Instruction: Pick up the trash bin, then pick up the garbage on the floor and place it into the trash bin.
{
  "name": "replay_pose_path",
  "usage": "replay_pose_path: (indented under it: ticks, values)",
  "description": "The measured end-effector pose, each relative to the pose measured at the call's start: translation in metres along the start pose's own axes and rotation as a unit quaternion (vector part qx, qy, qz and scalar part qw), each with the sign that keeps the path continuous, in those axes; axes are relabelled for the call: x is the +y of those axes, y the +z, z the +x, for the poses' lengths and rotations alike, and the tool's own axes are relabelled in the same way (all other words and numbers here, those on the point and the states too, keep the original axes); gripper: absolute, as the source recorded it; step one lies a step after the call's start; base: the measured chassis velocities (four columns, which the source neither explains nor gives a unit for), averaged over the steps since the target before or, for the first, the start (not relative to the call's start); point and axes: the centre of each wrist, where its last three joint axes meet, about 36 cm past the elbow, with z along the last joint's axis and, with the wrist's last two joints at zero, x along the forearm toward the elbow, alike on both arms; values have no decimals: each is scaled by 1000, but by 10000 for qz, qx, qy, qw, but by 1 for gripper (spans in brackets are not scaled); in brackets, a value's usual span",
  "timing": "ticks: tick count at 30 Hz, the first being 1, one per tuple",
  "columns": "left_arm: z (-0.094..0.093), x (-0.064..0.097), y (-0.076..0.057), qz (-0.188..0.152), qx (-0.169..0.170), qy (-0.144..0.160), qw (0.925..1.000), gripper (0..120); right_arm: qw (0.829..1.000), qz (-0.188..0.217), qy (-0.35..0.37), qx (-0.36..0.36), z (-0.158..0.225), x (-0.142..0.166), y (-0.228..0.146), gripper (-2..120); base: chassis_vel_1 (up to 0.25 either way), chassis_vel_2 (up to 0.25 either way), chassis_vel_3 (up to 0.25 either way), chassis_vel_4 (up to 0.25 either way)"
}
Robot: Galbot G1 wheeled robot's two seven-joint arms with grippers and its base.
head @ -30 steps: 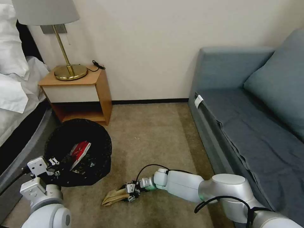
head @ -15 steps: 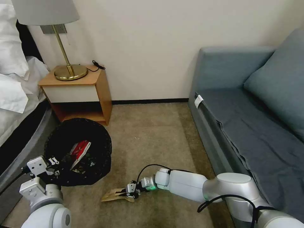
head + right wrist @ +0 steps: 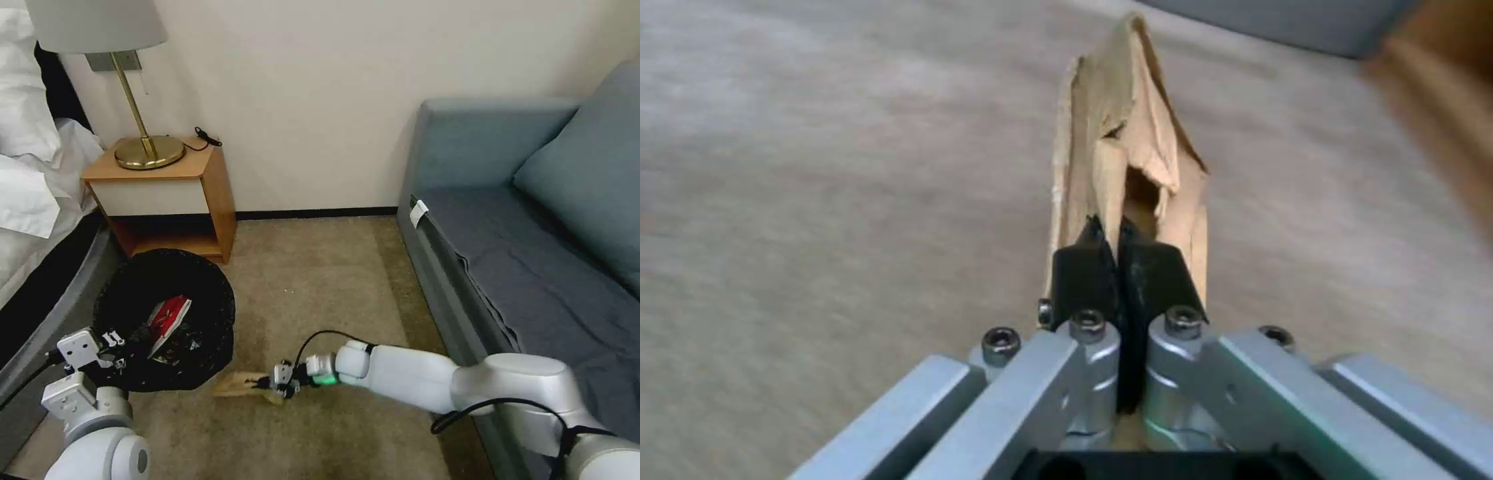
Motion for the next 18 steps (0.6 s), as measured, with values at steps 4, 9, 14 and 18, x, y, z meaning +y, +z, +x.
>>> replay_pose_path:
  ticks: [4,9,14,18]
  values:
    - [-1,-2,3,-8,42,37,10000,3,9979,-112,644,9,63,-21,3,0,0,0,0,0]
    - [-1,-3,4,-24,64,53,10000,3,9940,-178,1080,-70,105,-33,-2,0,0,0,0,0]
    - [0,-2,6,-56,86,41,9999,3,9888,-158,1432,-381,127,-46,-25,0,0,0,0,0]
    - [1,-3,6,-67,96,64,9999,3,9857,-44,1574,-597,137,-56,-42,0,0,0,0,0]
